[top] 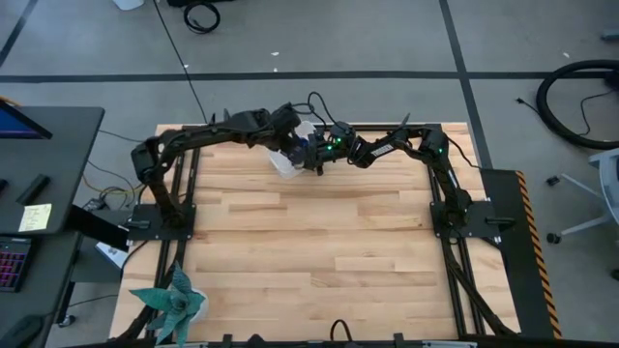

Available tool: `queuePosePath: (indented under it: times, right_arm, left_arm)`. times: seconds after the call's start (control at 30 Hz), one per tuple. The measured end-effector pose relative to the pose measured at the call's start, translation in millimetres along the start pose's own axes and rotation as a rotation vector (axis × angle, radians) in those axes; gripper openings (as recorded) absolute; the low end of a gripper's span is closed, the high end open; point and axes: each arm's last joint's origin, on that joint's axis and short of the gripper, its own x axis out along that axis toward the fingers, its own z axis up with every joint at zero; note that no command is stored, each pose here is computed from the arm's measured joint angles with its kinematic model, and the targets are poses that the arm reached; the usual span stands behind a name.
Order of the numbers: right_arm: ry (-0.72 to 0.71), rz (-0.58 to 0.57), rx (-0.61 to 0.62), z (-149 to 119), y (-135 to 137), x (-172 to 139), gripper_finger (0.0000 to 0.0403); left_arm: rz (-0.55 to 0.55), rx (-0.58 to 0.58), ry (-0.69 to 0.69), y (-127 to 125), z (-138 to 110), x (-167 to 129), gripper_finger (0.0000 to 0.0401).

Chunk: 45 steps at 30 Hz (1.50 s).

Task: Nest measuring cups in basket
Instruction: Put the stacked measuring cups into the white bin

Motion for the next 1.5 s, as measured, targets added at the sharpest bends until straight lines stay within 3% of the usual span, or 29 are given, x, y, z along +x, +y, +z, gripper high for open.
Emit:
queuePosePath:
  times: [0.17,0.37,0.47,1.0,1.2,1.5]
  right_arm:
    - [0.009,0.000,-0.001,0,0,0,0.0172]
    - [0.014,0.002,-0.002,0,0,0,0.0172]
    - [0.018,0.002,-0.007,0,0,0,0.0172]
    - [0.046,0.004,-0.033,-2,0,1,0.0171]
    - [0.046,0.005,-0.034,-2,1,1,0.0171]
    - [0.047,-0.017,-0.032,0,-1,-1,0.0171]
  left_arm:
    - [-0.052,-0.047,0.055,14,4,20,0.0117]
    - [-0.221,-0.196,0.163,28,7,34,0.0117]
    - [-0.227,-0.231,0.165,34,9,35,0.0117]
    - [-0.209,-0.086,0.086,59,19,39,0.0117]
    - [-0.327,-0.014,0.019,55,27,47,0.0117]
    - [-0.382,-0.050,0.061,62,25,71,0.0117]
